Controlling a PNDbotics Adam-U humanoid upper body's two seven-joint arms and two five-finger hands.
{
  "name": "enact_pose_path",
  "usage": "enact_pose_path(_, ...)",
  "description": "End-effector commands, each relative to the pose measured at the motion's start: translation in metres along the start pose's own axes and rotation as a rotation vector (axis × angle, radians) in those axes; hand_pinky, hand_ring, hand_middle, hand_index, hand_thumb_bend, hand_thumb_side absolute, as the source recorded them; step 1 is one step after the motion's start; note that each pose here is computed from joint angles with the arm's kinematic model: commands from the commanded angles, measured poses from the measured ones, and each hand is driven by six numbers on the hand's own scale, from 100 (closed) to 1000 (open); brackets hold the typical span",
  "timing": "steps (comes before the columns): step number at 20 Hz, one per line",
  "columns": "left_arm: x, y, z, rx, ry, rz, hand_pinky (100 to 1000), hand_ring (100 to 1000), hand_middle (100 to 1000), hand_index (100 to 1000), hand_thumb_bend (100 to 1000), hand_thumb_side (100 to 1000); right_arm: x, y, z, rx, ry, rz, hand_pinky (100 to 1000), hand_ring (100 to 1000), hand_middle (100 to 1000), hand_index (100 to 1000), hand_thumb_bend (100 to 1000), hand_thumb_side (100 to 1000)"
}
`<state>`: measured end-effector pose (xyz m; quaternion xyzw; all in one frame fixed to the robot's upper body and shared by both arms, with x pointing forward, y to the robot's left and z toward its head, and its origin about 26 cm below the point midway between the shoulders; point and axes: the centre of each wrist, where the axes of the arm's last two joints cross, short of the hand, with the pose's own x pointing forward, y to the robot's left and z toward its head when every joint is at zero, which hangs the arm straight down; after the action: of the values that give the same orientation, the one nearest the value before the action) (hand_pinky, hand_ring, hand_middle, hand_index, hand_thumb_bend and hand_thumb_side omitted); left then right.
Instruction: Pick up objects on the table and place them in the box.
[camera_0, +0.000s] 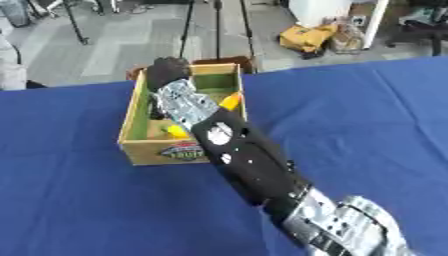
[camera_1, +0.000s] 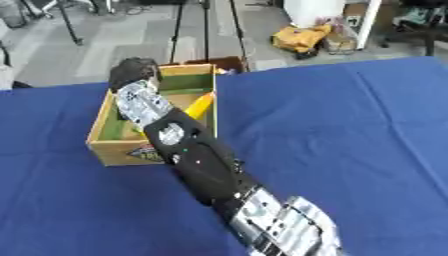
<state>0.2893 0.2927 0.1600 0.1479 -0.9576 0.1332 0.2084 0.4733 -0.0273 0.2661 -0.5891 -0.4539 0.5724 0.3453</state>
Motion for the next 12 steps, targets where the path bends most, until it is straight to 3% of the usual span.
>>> enact_pose_path(1,0.005,-0.001,-0.008,-0.018,-0.034,0.008,276,639,667,749,100,849,-0.014,-0.020,0.001,-0.060,0.002,-0.008,602,758,649,583,100,408)
enact_pose_path(2,0.005,-0.001,-0.008,-0.018,-0.035,0.008,276,639,667,749,100,858,-0.017,-0.020,0.001,-0.060,0.001,-0.012,601,758,644,583,100,455)
enact_pose_path(9,0.005,-0.001,-0.007,-0.020,-0.031,0.007,274,639,668,749,100,858,-0.022,-0.021,0.003,-0.072,-0.001,-0.047,599,764,618,590,100,448)
enact_pose_path(12,0.005,-0.001,-0.006,-0.021,-0.028,0.007,274,641,669,750,100,862,-0.026,-0.025,0.005,-0.091,0.003,-0.072,627,798,627,663,100,434)
